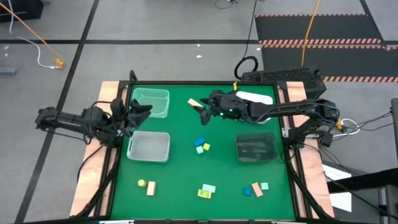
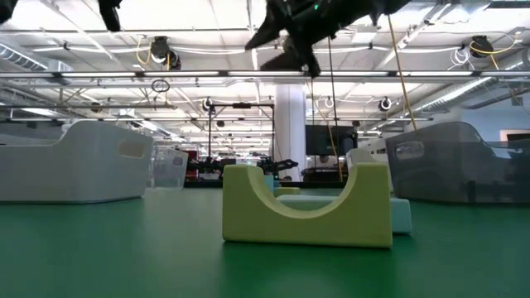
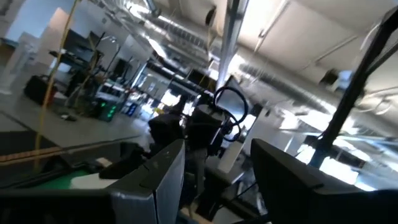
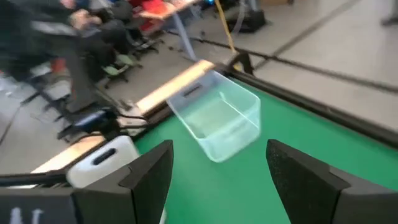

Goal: Sort & place blocks by color
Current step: Put the top brown block into the white bin

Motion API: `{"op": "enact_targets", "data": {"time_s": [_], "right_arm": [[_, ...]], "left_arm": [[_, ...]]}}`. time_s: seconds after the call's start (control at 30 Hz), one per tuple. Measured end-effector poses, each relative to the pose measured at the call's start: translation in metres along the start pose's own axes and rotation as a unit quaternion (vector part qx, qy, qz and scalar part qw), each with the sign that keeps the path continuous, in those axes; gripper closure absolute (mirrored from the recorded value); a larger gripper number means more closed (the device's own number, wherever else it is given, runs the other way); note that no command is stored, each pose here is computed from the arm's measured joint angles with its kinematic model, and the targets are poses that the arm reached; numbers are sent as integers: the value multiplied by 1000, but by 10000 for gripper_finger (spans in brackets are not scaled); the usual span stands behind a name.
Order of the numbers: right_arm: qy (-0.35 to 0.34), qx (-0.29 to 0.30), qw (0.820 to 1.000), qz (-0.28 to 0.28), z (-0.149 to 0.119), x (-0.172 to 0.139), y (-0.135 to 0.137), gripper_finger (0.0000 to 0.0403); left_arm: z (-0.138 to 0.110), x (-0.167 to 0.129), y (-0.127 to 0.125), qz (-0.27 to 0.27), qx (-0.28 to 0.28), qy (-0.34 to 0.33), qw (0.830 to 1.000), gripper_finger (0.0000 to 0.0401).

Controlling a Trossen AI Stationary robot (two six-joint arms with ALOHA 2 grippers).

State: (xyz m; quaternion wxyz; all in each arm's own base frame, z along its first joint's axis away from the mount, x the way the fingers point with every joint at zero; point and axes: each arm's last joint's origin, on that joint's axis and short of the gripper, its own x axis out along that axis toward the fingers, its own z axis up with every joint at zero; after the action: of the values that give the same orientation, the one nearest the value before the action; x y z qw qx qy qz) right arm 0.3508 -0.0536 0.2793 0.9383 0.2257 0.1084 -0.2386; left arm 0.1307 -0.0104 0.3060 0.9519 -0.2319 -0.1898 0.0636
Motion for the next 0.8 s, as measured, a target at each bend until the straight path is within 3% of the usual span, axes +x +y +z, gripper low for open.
{"op": "enact_targets", "data": {"time_s": [0.23,0.43,0.8], "right_arm": [[73,-16,995,-64,-13,36,-19,154],[152,-74,977,-131,-22,61,-49,151],[203,-43,967,-150,-41,87,-88,113]], "left_arm": [[13,21,-12,42,30,13,999,215],[20,29,-15,51,46,5,998,215],[26,32,-3,93,59,-18,994,215]]}}
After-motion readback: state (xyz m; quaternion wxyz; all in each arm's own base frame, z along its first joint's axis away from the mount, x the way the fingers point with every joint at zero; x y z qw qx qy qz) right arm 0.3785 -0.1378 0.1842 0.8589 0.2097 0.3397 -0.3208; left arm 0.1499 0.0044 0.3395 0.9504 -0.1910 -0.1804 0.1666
